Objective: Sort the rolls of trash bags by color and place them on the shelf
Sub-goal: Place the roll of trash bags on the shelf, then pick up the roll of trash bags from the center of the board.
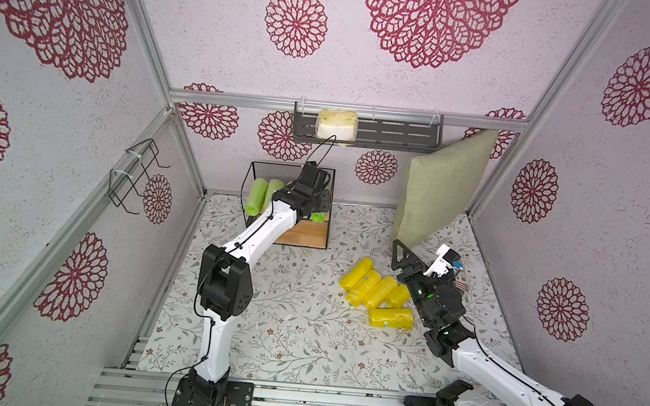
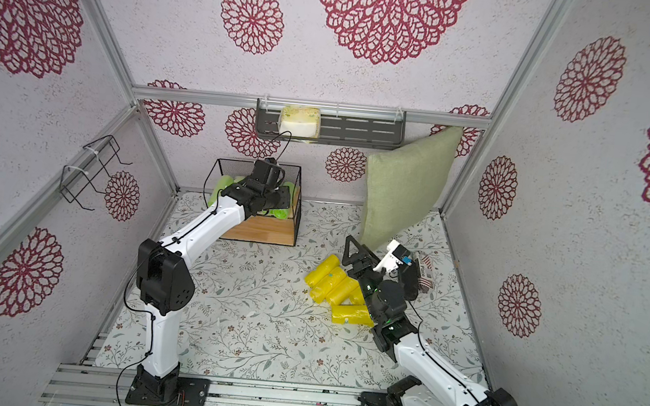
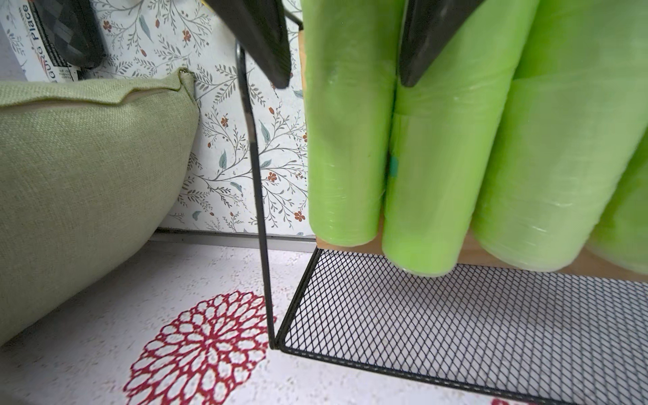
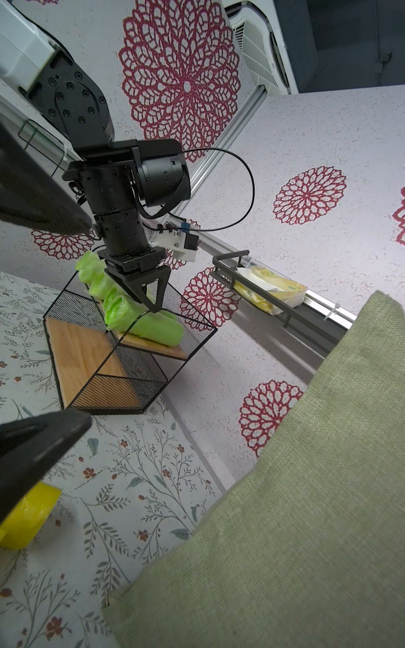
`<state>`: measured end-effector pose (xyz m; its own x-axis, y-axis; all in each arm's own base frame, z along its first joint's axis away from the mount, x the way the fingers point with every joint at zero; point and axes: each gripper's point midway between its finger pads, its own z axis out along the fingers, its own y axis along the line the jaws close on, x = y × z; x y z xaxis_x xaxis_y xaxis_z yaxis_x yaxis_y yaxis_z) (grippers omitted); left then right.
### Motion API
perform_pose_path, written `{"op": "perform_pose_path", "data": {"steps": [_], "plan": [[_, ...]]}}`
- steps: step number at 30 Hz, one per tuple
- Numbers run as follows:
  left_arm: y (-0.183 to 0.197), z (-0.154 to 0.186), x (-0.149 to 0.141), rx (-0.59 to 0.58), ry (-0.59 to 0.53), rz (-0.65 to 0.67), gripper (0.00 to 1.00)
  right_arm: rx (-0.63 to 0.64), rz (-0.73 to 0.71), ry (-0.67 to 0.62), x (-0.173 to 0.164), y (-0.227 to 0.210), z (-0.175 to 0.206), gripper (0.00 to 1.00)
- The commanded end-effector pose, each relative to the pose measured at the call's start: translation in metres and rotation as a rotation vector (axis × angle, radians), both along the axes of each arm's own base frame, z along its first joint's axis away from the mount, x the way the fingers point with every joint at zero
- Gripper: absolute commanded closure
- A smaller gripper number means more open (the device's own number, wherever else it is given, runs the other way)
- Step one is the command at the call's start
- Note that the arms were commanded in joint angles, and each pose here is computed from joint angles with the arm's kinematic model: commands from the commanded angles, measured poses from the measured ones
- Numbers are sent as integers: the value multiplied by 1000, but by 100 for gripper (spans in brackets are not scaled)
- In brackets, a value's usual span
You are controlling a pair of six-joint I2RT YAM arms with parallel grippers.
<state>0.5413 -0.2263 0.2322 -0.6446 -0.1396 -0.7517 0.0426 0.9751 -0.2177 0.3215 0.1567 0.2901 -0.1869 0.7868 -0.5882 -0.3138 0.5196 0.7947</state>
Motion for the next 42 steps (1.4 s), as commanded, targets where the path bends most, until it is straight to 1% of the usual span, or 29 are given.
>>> {"op": "perform_pose_path", "data": {"steps": [1, 6, 7, 8, 10, 15, 19, 22, 26, 28, 30, 35, 38, 42], "plan": [[0, 18, -3, 8, -32, -4, 43, 32, 7, -40, -2, -1, 13, 17], [-2, 45, -18, -9, -74, -31, 39, 18, 10, -35, -3, -2, 11, 17], [-3, 44, -20, -13, -73, -40, 39, 5, 9, -32, -4, -2, 9, 17], [-3, 63, -30, -38, -103, -54, 38, -15, 9, -29, -4, -1, 7, 17], [-3, 66, -41, -59, -102, -76, 38, -71, 14, -11, -3, 1, 1, 17], [1, 58, -73, -93, -84, -125, 38, -280, 82, 76, -3, 16, -29, 17], [0, 53, -108, -142, -75, -209, 38, -440, 180, 214, -11, 26, -71, 17], [-4, 48, -133, -195, -68, -277, 37, -545, 240, 368, -24, 25, -108, 17], [-11, 40, -160, -248, -59, -343, 36, -656, 241, 513, -46, 5, -142, 15], [-14, 35, -168, -248, -46, -354, 36, -678, 223, 568, -54, -6, -153, 14], [-14, 29, -173, -243, -34, -354, 36, -667, 218, 619, -62, -13, -165, 14], [-16, 17, -175, -241, -8, -351, 36, -673, 180, 740, -70, -34, -196, 12], [-19, 13, -175, -238, 4, -355, 36, -694, 131, 781, -68, -48, -207, 10], [-23, 7, -176, -237, 20, -364, 36, -718, 95, 797, -65, -55, -213, 8]]}}
